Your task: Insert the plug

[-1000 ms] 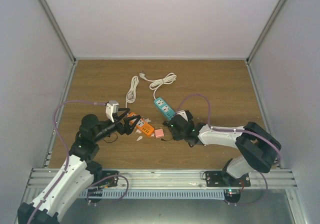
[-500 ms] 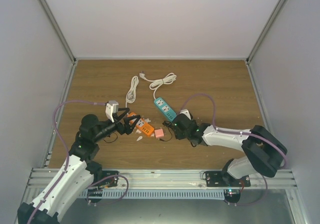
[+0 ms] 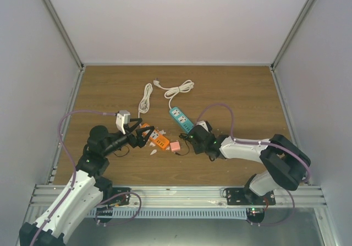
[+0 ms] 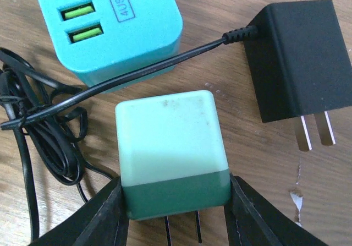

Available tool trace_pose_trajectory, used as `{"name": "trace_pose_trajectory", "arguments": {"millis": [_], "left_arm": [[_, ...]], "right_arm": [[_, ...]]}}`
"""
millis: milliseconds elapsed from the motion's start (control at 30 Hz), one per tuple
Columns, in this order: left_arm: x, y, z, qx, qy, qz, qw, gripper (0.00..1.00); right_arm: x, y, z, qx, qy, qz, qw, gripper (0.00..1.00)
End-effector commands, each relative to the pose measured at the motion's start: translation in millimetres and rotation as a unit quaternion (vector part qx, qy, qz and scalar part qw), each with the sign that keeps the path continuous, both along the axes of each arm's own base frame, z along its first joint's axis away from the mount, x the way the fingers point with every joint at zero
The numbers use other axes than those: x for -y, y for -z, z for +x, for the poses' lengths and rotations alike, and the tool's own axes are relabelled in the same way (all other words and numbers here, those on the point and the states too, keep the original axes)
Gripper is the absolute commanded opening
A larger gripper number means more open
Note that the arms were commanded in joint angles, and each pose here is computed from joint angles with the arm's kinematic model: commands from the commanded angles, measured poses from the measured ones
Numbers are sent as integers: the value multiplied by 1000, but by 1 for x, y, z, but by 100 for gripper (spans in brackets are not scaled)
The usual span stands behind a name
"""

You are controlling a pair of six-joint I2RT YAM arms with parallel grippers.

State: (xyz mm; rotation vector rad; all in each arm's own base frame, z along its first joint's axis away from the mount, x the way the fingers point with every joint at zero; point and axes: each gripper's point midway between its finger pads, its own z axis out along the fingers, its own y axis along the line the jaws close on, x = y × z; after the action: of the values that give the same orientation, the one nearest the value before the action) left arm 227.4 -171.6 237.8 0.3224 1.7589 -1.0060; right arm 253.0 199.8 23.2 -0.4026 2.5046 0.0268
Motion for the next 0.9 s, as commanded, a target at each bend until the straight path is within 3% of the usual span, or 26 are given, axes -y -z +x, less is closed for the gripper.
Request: {"name": "trace_pose_trajectory", "arguments": {"millis": [0, 233, 400, 600, 733, 867], "left_arm": [[0, 1, 0, 8, 0, 1, 1000, 99], [0, 1, -2, 10, 1, 0, 1000, 99], [0, 2, -1, 9, 1, 0, 1000, 99], [3, 12, 6, -6, 2, 4, 1000, 99], [18, 14, 2, -25, 52, -15, 998, 99], [41, 21, -7, -85, 129, -45, 987, 99]], "right_arm": [[-5, -2, 7, 7, -3, 9, 1000, 42], [-5, 0, 8, 8, -5, 4, 1000, 20], [-3, -20, 8, 30, 0, 26, 999, 16], [4, -77, -2, 77, 1, 86, 993, 15], [3, -103, -19, 102, -13, 104, 989, 15], [-7, -110, -39, 127, -32, 90, 987, 15]]}}
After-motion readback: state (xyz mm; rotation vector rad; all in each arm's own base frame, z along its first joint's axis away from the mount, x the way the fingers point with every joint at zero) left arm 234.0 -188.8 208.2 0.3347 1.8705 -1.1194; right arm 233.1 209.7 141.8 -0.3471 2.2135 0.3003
